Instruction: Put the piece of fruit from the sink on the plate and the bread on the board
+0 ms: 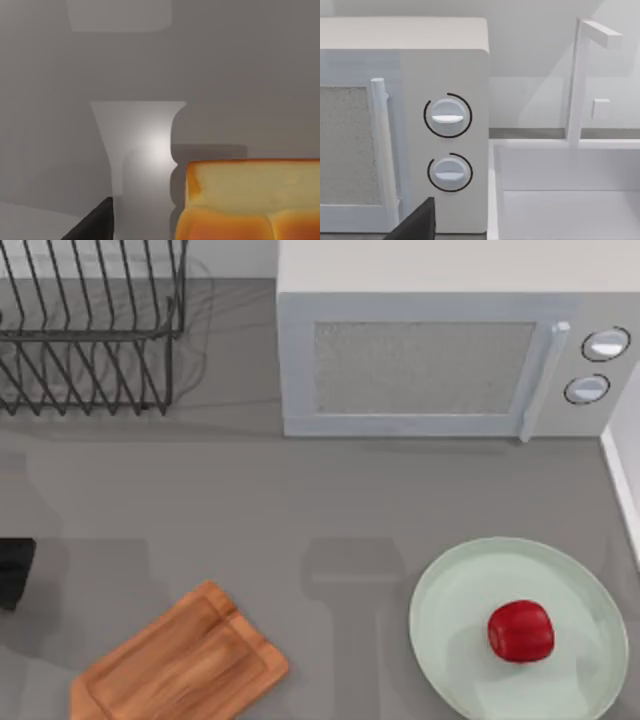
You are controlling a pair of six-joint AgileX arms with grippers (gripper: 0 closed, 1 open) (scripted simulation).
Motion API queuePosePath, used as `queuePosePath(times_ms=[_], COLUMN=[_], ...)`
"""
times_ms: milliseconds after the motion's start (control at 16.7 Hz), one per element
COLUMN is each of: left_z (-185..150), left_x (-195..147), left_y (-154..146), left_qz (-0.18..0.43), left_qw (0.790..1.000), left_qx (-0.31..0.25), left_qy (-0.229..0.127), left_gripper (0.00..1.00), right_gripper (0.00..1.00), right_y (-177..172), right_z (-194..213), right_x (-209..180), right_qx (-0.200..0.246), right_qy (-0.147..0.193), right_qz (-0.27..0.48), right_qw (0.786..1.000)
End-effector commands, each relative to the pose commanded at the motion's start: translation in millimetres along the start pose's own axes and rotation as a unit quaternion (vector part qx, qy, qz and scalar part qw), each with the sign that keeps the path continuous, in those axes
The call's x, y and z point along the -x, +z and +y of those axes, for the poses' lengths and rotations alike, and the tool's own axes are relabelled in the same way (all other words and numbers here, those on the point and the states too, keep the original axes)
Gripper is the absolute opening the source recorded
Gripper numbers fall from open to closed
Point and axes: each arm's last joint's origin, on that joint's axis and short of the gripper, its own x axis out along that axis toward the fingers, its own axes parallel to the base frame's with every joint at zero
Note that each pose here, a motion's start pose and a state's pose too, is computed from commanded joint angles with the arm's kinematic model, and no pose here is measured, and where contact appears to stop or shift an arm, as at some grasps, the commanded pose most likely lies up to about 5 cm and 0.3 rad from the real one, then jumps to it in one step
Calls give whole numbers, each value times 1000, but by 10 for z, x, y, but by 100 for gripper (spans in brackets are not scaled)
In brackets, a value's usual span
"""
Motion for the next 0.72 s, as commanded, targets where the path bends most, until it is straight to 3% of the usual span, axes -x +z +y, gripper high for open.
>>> queuePosePath(times_ms=[720], left_z=[0], left_x=[0], left_y=[0], left_qz=[0], left_qw=[1000], left_qx=[0], left_qy=[0], left_gripper=[10], right_gripper=[100], right_y=[0], right_z=[0], right_x=[0], right_qx=[0], right_qy=[0], right_qz=[0], right_qw=[1000])
